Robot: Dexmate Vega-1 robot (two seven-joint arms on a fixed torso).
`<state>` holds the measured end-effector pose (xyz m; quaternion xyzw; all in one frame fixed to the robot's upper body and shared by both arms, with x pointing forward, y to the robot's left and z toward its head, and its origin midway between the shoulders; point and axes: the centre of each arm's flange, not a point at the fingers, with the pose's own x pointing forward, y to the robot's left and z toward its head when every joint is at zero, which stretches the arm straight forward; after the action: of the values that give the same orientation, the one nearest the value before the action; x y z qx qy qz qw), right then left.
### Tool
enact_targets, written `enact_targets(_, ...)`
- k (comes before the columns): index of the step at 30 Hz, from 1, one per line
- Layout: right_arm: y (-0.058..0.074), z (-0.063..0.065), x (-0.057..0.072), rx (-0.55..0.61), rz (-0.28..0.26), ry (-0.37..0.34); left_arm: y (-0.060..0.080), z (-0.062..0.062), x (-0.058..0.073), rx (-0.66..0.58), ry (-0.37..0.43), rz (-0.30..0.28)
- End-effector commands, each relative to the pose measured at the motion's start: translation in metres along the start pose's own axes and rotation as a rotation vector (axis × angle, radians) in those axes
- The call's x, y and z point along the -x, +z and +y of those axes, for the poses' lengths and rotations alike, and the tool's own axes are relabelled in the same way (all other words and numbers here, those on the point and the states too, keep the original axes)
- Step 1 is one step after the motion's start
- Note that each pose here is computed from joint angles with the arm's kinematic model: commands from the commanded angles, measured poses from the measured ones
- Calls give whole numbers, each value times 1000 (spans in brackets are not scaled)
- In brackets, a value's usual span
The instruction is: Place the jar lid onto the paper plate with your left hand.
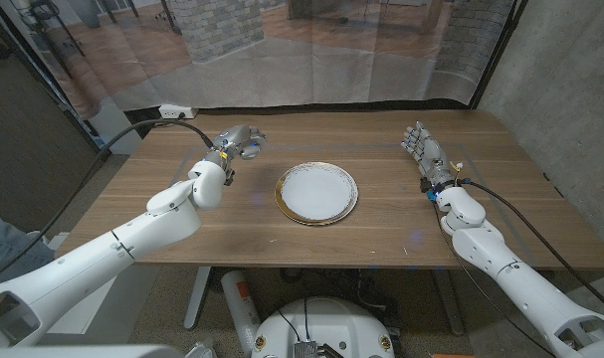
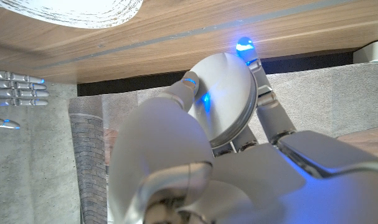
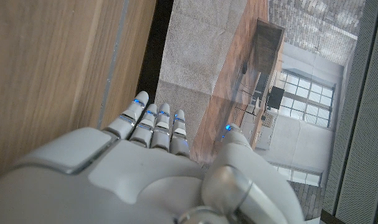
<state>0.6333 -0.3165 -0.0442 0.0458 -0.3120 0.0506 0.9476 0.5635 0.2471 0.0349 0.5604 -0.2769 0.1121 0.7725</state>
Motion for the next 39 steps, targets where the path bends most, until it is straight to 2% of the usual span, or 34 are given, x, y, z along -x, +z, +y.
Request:
enact_targets(1, 0, 0, 3, -3, -4, -6, 4, -3, -2, -3, -5, -69)
enact_targets(15, 0, 2, 6, -4, -9, -7, 12, -9, -2, -11, -6, -154)
enact_targets(27, 4, 0, 10, -2, -16, -13, 26, -14, -7, -22, -22, -223)
enact_targets(39, 5, -3, 13, -3, -17, -19, 35, -19, -8, -33, -39, -263)
